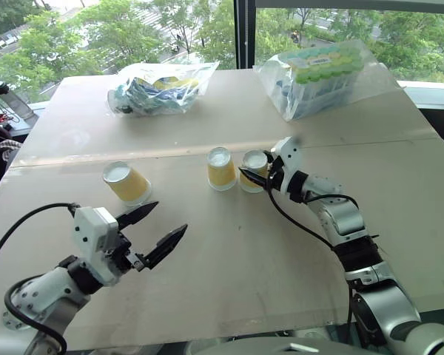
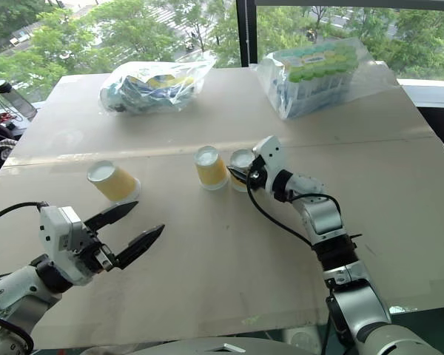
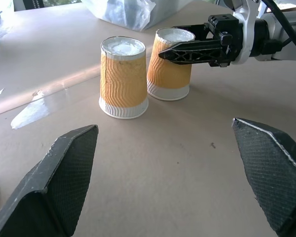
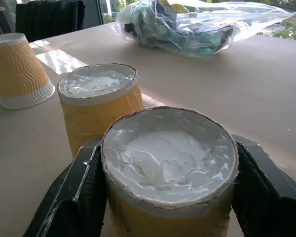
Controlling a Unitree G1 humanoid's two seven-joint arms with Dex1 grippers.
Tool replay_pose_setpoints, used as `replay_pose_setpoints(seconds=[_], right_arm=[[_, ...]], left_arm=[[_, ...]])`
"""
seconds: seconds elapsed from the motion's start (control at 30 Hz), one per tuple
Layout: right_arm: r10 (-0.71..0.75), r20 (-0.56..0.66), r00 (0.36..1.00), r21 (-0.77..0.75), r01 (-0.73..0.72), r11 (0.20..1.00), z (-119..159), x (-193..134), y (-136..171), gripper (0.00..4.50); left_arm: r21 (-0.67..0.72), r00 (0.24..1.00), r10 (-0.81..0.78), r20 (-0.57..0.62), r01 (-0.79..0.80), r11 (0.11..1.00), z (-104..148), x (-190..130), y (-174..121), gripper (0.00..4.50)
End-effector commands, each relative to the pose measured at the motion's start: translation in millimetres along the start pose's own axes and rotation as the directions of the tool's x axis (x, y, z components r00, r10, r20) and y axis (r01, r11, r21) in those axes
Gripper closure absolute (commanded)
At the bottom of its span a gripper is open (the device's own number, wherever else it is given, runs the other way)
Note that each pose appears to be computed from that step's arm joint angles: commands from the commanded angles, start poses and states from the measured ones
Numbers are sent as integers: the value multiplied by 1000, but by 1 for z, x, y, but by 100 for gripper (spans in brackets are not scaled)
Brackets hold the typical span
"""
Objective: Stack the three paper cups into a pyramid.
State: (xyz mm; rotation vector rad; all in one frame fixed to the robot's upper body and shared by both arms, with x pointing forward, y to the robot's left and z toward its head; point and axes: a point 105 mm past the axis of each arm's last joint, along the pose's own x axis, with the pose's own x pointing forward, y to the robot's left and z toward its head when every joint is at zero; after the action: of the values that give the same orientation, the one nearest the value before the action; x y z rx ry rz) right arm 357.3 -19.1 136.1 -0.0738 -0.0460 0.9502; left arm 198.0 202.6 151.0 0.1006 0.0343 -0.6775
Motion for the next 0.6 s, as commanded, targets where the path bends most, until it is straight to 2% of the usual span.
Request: replay_pose_setpoints(seconds=[0.03, 0.37, 0.43, 0.5, 0.6], right_arm=[[23, 40, 999, -25, -22, 999, 13, 6, 6, 142], [-37, 62, 997, -60, 41, 997, 16, 11, -2, 142], [-46, 68, 997, -68, 50, 996, 16, 12, -3, 86], [-40, 72, 997, -66, 45, 997, 17, 12, -2, 6], [-21, 72, 997, -56, 26, 998, 17, 11, 0, 2]], left_arm=[[50, 1000, 9, 27, -10, 999, 9, -1, 4, 0], [36, 1000, 0, 30, -1, 999, 5, 1, 1, 0], [33, 1000, 0, 30, -1, 999, 4, 1, 0, 0], [29, 1000, -1, 29, 0, 1000, 4, 1, -1, 0], [22, 1000, -2, 27, 1, 1000, 3, 1, -2, 0]])
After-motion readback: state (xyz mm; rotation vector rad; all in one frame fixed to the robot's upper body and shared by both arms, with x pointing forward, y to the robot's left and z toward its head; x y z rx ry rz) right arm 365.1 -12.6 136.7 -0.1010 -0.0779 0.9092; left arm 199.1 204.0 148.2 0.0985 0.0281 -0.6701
